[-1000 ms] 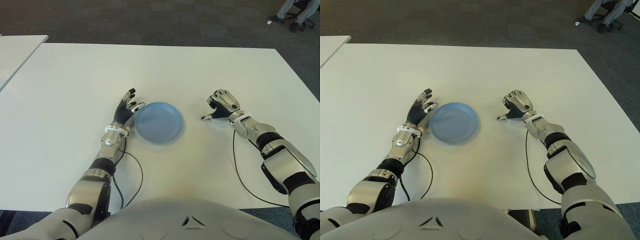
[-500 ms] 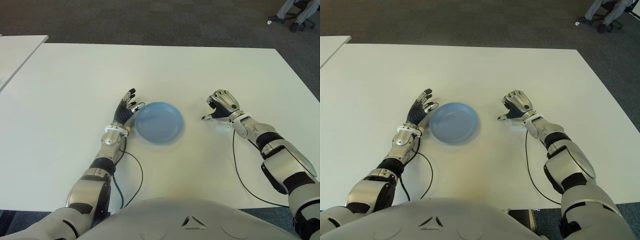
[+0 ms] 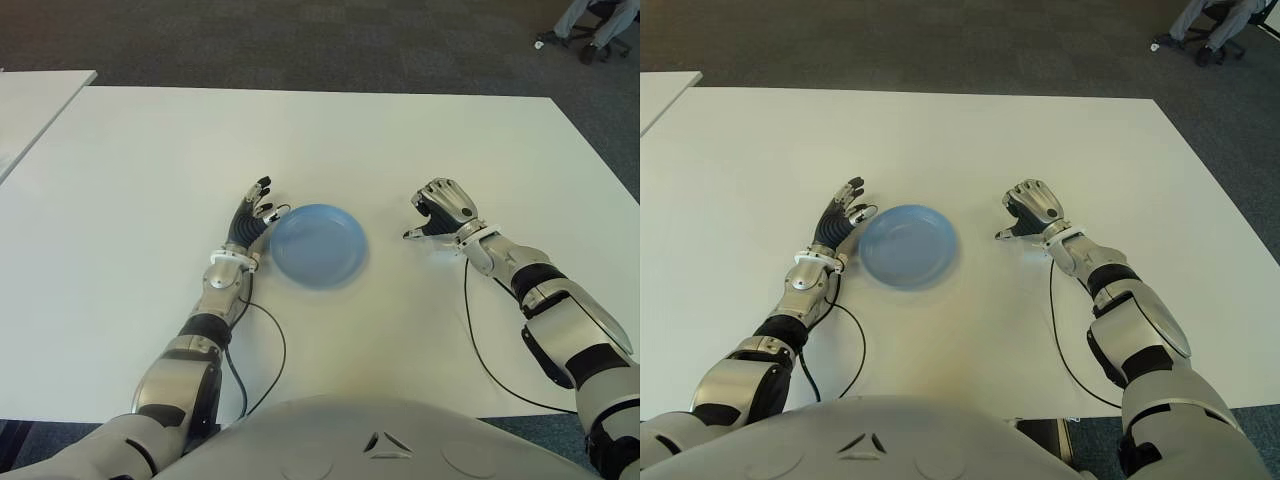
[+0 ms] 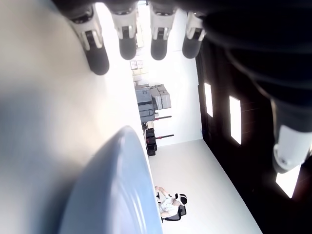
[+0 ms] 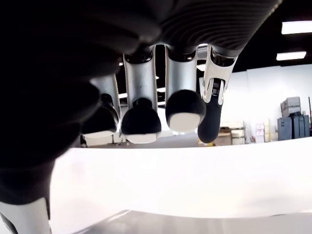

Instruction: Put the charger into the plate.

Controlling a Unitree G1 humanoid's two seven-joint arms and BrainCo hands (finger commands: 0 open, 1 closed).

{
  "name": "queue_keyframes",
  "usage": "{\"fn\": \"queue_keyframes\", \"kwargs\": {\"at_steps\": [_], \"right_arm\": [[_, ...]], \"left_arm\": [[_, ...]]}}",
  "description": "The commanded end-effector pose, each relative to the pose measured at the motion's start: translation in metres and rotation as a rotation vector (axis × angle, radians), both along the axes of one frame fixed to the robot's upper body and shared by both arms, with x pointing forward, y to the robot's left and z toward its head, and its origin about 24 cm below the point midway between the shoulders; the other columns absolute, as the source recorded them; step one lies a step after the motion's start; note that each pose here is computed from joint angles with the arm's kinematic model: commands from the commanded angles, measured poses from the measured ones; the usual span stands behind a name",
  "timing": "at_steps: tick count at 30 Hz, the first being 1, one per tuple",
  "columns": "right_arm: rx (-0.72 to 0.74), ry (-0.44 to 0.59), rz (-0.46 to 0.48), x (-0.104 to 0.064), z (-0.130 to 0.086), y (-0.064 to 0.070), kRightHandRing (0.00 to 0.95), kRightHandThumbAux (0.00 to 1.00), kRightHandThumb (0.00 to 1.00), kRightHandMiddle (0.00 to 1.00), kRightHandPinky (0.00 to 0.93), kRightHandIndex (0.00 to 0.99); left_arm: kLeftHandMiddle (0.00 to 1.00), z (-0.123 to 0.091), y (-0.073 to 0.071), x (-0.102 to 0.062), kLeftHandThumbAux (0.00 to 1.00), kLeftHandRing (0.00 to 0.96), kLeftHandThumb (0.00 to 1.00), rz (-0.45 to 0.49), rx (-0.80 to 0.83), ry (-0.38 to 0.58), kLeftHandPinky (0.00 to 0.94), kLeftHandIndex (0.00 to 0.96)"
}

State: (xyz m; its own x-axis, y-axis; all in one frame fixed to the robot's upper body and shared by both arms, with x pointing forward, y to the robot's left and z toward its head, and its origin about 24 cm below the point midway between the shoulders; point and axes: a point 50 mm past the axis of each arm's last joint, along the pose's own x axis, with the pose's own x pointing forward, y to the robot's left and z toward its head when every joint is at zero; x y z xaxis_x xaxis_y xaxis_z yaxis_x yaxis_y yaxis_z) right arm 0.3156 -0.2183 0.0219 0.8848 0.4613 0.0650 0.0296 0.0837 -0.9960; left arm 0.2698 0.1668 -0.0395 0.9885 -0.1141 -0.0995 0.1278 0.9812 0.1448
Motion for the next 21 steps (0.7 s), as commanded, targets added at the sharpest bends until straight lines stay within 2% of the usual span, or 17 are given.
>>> {"fn": "queue_keyframes", "kwargs": {"at_steps": [1,14,21], "right_arm": [[0.033,0.008,0.014,-0.003,-0.003,0.003,0.906,0.711,0.891,0.913,0.899,0.852],[0.108,-0.027,0.016,-0.001,0.005,0.005,0.907,0.715,0.859,0.911,0.900,0.849],[0.237,-0.004,-0.025,0.002,0.014,0.002,0.896,0.718,0.862,0.903,0.888,0.849]], "left_arm": [[0.062,-0.028,0.003,-0.023,0.538,0.059,0.000,0.014,0.013,0.159,0.057,0.059],[0.065,-0.028,0.001,-0.021,0.544,0.062,0.000,0.009,0.010,0.161,0.061,0.061],[0.068,-0.028,0.000,-0.021,0.543,0.063,0.000,0.001,0.011,0.162,0.058,0.060]]}}
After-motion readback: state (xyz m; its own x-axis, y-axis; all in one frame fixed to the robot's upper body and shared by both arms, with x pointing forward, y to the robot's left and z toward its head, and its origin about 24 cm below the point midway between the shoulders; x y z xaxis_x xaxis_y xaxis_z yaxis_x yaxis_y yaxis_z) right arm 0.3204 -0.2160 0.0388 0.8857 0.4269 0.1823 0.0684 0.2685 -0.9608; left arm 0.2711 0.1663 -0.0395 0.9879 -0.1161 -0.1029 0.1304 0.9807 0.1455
